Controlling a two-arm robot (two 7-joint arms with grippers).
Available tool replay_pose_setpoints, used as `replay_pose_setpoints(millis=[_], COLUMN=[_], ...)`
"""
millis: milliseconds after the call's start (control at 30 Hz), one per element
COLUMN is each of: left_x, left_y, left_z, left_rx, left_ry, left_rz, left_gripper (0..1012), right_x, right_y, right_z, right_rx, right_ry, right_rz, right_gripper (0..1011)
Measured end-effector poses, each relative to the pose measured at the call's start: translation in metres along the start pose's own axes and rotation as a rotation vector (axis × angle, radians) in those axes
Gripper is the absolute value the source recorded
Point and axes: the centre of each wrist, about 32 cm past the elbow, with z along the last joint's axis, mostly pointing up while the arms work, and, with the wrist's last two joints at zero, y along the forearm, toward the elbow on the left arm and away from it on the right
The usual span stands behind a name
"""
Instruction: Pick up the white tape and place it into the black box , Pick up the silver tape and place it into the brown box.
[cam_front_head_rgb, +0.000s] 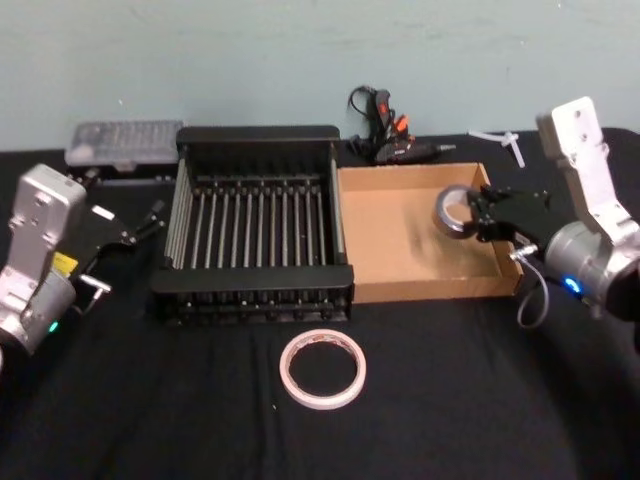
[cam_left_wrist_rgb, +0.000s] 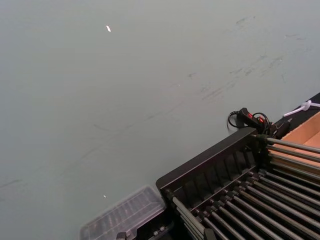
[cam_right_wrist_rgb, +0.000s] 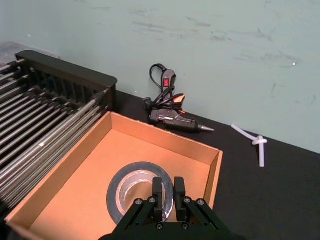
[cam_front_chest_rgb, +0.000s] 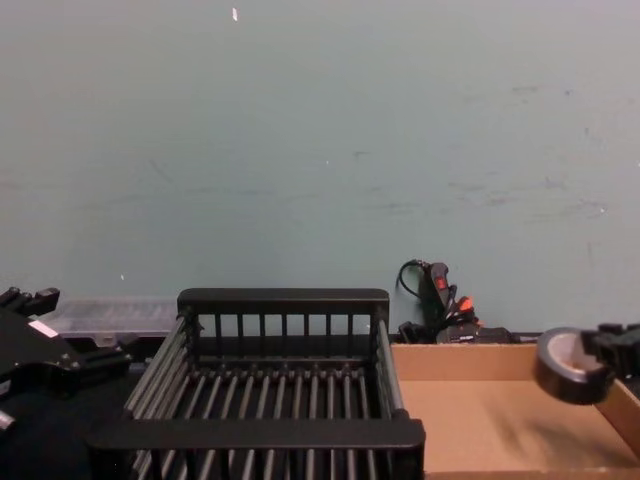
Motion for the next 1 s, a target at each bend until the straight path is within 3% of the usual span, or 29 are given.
replay_pose_setpoints(millis=[400, 1000], left_x=[0.0000, 0.0000], left_y=[0.000, 0.000], left_z=[0.000, 0.000], left_rx=[0.000, 0.000], left_ry=[0.000, 0.000], left_rz=[0.000, 0.000], left_gripper=[1001, 1001], right_x=[-0.0058, -0.0073], right_y=[0.034, 0.039], right_z=[-0.020, -0.026], right_rx=[-0.060, -0.075], right_ry=[0.044, 0.053], right_rz=[-0.002, -0.006], right_gripper=[142, 151])
